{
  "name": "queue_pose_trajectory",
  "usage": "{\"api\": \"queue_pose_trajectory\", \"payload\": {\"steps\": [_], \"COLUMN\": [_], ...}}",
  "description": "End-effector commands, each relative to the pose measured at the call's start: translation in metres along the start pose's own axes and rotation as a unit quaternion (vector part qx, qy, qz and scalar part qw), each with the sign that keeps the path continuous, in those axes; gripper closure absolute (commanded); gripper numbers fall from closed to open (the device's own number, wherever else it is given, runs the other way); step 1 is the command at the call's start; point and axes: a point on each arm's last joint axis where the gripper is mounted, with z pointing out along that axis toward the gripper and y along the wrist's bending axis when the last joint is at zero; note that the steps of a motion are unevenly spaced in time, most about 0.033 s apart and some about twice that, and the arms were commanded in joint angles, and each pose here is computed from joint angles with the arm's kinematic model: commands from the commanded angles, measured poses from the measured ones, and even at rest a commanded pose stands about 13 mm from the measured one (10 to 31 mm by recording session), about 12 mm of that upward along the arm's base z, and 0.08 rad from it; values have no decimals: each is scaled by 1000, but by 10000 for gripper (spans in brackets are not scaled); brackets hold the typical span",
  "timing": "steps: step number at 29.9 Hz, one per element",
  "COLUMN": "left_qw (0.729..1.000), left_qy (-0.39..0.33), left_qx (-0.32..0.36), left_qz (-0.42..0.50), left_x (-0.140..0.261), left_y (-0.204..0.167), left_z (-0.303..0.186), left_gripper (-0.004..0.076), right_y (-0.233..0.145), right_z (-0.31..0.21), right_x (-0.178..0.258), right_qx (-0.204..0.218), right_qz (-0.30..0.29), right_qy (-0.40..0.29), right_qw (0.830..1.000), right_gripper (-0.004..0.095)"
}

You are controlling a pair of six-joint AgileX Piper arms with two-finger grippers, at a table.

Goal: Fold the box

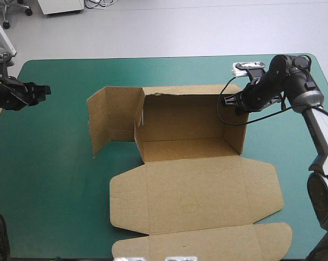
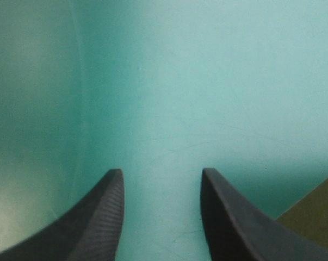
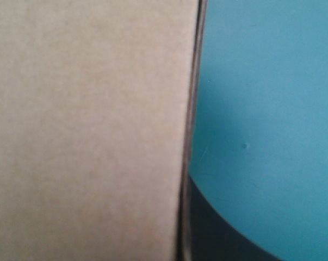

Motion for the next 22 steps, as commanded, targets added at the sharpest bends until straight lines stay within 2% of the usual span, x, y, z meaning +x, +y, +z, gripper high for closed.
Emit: {"api": "queue_pose_trajectory", "payload": {"steps": [1,3,6,12,14,22], "left_qw": [998,998,998,997,997,998], "left_qy": [-62,-67,-70,-71,-73,-64], "left_qx": [9,7,5,3,3,2], "left_qz": [1,1,7,15,15,8], "left_x": [-9,-10,-10,-11,-11,-5], "left_y": [-8,-8,-8,-8,-7,-4], "left_z": [-21,-21,-21,-22,-22,-10], "left_gripper": [395,395,395,395,395,395], "right_y": [8,9,9,12,12,18], "right_z": [-27,-27,-27,-27,-27,-53], "right_x": [-2,-3,-4,-7,-7,1], "right_qx": [-13,-14,-13,-31,-34,-23], "right_qz": [-27,-40,-42,-49,-48,-64], "right_qy": [-37,-42,-49,-63,-68,-97], "right_qw": [999,998,998,996,996,993], "right_gripper": [920,893,802,443,363,342]}}
